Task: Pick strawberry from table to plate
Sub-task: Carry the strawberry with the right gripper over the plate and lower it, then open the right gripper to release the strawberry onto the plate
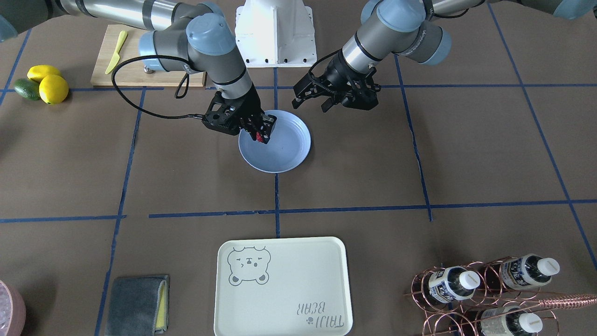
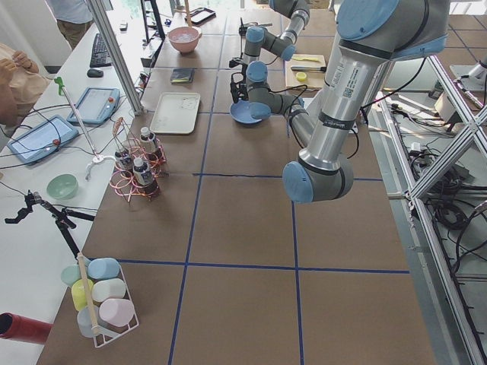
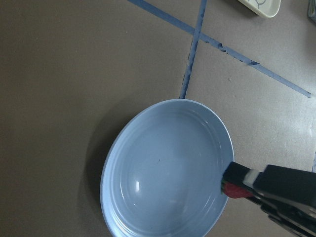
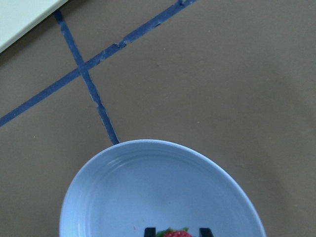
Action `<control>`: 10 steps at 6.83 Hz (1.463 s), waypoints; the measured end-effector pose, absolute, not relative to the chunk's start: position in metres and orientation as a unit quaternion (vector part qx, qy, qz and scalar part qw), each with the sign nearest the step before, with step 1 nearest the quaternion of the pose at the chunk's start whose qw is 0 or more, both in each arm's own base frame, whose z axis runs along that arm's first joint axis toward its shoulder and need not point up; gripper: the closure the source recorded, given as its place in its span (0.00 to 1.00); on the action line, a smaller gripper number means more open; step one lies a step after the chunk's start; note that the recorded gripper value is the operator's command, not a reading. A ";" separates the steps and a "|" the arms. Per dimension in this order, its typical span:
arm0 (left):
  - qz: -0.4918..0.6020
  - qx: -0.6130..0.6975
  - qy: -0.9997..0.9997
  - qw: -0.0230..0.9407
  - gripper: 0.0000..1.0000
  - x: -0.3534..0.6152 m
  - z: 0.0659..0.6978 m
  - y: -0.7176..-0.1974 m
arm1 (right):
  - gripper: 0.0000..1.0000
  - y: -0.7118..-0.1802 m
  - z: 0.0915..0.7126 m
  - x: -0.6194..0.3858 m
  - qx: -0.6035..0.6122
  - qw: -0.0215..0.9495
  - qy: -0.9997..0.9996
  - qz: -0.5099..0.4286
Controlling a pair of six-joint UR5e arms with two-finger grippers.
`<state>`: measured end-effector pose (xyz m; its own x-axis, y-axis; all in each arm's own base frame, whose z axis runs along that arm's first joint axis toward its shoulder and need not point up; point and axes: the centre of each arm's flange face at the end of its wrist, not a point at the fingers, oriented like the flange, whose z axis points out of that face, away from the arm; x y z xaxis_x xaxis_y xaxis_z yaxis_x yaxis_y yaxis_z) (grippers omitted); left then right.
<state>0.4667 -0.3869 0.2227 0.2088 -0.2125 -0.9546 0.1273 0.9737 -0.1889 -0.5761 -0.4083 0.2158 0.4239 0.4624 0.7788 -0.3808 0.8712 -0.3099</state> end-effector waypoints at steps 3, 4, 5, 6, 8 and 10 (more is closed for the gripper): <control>-0.111 -0.033 0.620 0.776 0.00 0.465 0.222 -0.388 | 1.00 -0.398 0.215 -0.611 -0.046 0.850 -0.462 0.249; -0.112 -0.033 0.620 0.776 0.00 0.464 0.222 -0.390 | 1.00 -0.395 0.217 -0.613 -0.048 0.851 -0.461 0.248; -0.113 -0.033 0.620 0.776 0.00 0.463 0.222 -0.390 | 0.50 -0.393 0.217 -0.614 -0.049 0.851 -0.460 0.247; -0.113 -0.033 0.620 0.776 0.00 0.463 0.222 -0.391 | 0.41 -0.393 0.218 -0.615 -0.049 0.852 -0.460 0.247; -0.116 -0.033 0.620 0.775 0.00 0.462 0.222 -0.391 | 0.41 -0.390 0.220 -0.617 -0.051 0.853 -0.457 0.245; -0.118 -0.034 0.620 0.775 0.00 0.461 0.222 -0.392 | 0.00 -0.388 0.221 -0.617 -0.051 0.855 -0.456 0.242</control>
